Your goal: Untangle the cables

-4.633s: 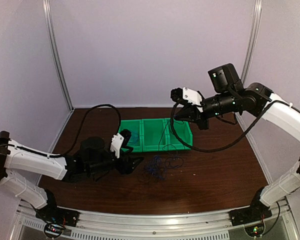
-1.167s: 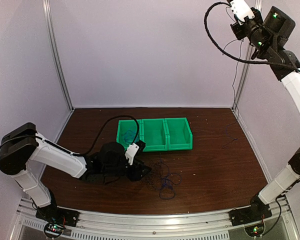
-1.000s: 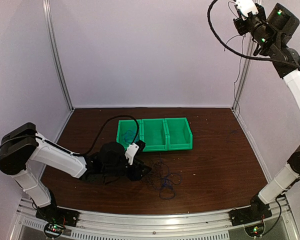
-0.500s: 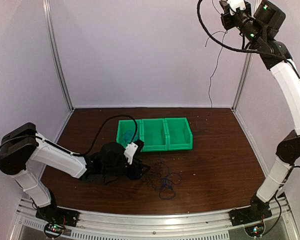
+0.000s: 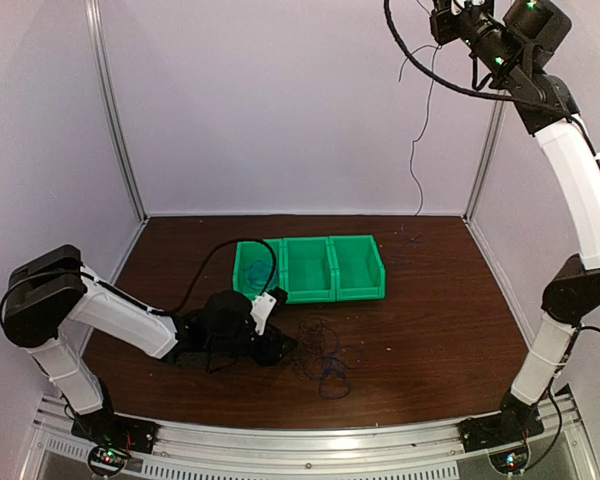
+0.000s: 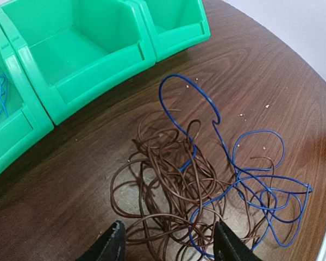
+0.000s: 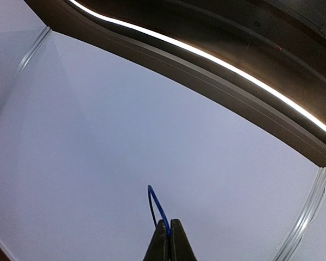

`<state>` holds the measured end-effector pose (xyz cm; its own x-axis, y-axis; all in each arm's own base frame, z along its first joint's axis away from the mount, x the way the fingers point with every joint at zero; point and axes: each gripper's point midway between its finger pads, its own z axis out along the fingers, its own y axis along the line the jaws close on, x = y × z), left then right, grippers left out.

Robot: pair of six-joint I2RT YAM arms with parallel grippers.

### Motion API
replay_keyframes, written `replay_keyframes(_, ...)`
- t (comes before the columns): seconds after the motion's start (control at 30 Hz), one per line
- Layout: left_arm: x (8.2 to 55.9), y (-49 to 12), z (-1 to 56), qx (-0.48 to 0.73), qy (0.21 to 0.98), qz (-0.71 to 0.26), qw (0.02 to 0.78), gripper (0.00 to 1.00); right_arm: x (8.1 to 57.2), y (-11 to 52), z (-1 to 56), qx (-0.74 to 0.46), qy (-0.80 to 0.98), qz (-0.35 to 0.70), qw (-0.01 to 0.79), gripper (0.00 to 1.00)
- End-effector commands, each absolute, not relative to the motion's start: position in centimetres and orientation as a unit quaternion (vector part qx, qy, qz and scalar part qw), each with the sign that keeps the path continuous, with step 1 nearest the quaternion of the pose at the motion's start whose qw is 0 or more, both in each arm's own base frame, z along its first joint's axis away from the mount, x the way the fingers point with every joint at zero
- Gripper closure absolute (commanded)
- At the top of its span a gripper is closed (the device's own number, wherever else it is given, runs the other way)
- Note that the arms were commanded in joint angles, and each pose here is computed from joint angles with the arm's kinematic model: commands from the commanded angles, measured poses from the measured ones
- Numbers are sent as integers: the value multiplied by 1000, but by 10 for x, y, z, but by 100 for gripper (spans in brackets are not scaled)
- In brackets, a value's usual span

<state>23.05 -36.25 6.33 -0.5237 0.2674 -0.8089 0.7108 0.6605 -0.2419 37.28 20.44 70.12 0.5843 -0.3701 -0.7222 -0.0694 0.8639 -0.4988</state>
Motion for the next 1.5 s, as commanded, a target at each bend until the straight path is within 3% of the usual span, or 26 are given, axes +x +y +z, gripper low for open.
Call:
replay_keyframes(0.0, 234, -372, 64, 297, 823, -290, 388, 44, 360, 198, 717, -228, 433, -79, 868, 100)
replay_keyframes(1.0, 233, -371, 58, 300, 826, -286, 381, 43, 398, 269, 664, -283, 455, -87, 840, 100)
replay_keyframes(1.17, 232, -370, 57, 299, 826, -287, 382, 43, 420, 289, 619, -316, 493, -74, 807, 100)
replay_keyframes(1.47, 229, -360, 62, 288, 825, -291, 390, 43, 436, 315, 487, -388, 576, -5, 720, 100)
